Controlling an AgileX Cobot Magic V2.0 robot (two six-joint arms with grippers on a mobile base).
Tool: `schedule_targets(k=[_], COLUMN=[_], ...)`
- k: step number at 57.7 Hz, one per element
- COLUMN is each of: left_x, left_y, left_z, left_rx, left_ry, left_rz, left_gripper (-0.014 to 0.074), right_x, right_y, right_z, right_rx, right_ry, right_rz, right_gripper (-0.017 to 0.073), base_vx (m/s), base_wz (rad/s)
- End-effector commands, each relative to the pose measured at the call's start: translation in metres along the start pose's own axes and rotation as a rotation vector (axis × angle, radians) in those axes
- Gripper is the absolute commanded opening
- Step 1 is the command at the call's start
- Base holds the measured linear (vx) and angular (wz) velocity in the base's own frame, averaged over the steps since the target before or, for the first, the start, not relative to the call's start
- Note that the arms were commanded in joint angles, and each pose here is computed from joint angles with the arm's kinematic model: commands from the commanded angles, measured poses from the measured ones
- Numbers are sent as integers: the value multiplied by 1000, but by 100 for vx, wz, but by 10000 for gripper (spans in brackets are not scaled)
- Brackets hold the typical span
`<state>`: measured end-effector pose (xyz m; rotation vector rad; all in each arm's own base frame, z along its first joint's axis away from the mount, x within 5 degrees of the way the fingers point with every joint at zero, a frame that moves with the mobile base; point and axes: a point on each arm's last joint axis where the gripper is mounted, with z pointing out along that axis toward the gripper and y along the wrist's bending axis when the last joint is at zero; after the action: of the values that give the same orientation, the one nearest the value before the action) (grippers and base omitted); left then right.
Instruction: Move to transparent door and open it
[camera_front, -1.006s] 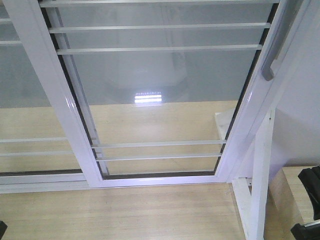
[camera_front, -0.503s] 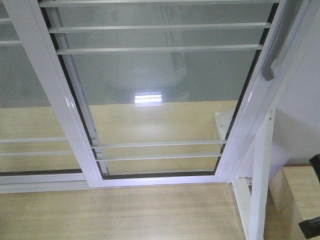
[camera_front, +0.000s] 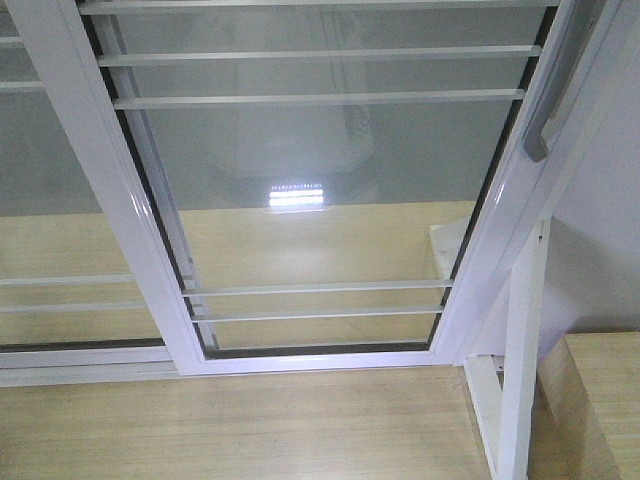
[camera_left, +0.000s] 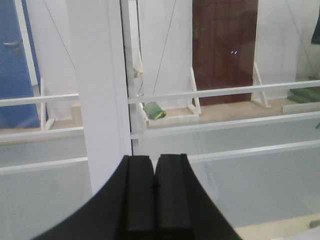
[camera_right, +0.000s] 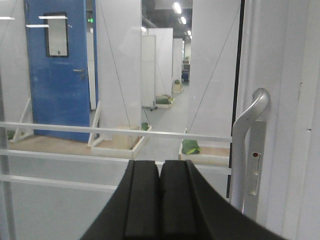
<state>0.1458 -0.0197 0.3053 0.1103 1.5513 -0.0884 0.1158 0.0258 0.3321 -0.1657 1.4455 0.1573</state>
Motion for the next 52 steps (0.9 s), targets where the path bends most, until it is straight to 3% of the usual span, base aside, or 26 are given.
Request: schedule_targets(k=[1, 14, 23, 31, 43, 52], left_x=[-25, -36, -42, -42, -38, -38], left_y=[0, 0, 0, 0, 0, 0], left_z=[40, 108, 115, 115, 116, 116], left_rx=[-12, -28, -26, -26, -23, -23], left_ry=[-80, -149, -183, -181, -135, -134], left_rz=[-14, -15, -60, -59, -61, -61], left_gripper=[-6, -6, 2, 41, 215, 442], right_x=[-22, -12, -5, -5, -6, -6], right_y=[-3, -4, -5, -6, -6, -5], right_z=[36, 107, 121, 121, 121, 121], right_rx=[45, 79, 101, 105, 102, 96], right_ry=[-46, 9, -8, -19, -20, -19], right_rz=[-20, -27, -37, -37, -43, -55], right_gripper=[0, 0, 2, 20, 143, 363], base_vx=[0, 0, 0, 0, 0, 0], base_wz=[0, 0, 0, 0, 0, 0])
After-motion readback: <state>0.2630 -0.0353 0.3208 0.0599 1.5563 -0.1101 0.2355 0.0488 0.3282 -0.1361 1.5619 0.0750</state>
